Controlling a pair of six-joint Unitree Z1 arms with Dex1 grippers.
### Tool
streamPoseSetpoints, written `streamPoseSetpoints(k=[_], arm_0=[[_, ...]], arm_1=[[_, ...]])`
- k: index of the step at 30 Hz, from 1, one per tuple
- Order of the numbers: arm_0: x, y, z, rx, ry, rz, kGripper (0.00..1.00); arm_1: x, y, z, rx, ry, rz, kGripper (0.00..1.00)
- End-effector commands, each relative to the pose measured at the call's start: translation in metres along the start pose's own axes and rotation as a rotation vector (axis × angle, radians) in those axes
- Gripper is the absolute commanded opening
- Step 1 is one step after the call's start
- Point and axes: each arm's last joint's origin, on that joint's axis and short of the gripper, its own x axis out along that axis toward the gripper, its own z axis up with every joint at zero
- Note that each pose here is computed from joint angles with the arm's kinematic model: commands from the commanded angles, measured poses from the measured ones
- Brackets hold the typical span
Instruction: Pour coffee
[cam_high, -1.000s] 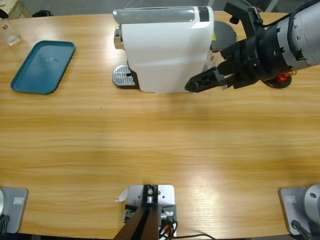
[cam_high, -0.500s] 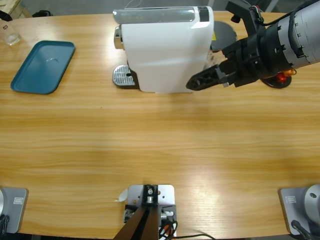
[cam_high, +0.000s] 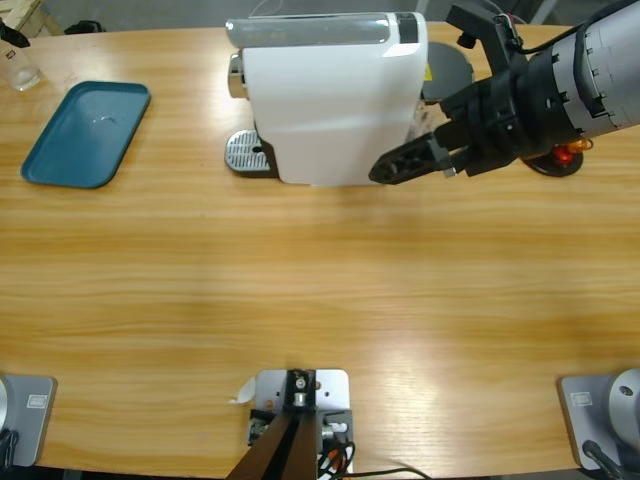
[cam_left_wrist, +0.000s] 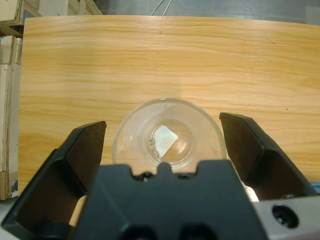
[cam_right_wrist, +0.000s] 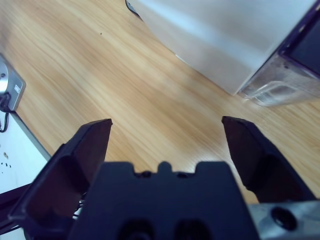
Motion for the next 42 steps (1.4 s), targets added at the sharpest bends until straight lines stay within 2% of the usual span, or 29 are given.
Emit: streamPoseSetpoints(k=[1,5,10,20,25,32,36,39,42], arm_0=[[0.037,-0.001,-0.021,-0.007,0.093,-0.040,0.881],[0.038,-0.002,-0.023,-0.008,0.102,-0.042,0.862],[0.037,-0.002,-0.025,-0.010,0.126,-0.044,0.535],[0.029,-0.003,-0.027,-0.012,0.146,-0.054,0.526],[0.003,-0.006,-0.025,-0.016,0.152,-0.091,0.526],[-0.075,-0.020,-0.026,0.039,0.058,-0.214,0.531],[-0.125,-0.029,-0.035,0.084,-0.008,-0.215,0.531],[-0.167,-0.059,-0.039,0.207,-0.074,-0.268,0.535],[-0.202,-0.105,-0.058,0.321,-0.093,-0.343,0.536]], arm_1=[[0.016,-0.008,0.002,0.014,0.038,0.006,1.000],[0.016,-0.008,0.002,0.014,0.036,0.005,1.000],[0.015,-0.009,0.003,0.017,0.033,0.003,1.000],[0.013,-0.009,0.003,0.014,0.025,0.004,1.000],[0.008,-0.008,0.001,0.010,0.013,0.004,1.000],[-0.004,-0.004,0.001,0.001,-0.021,0.007,1.000],[-0.018,-0.001,-0.004,-0.010,-0.058,0.005,1.000],[-0.029,0.001,-0.013,-0.013,-0.077,0.002,1.000],[-0.039,0.003,-0.021,-0.016,-0.095,-0.001,1.000]])
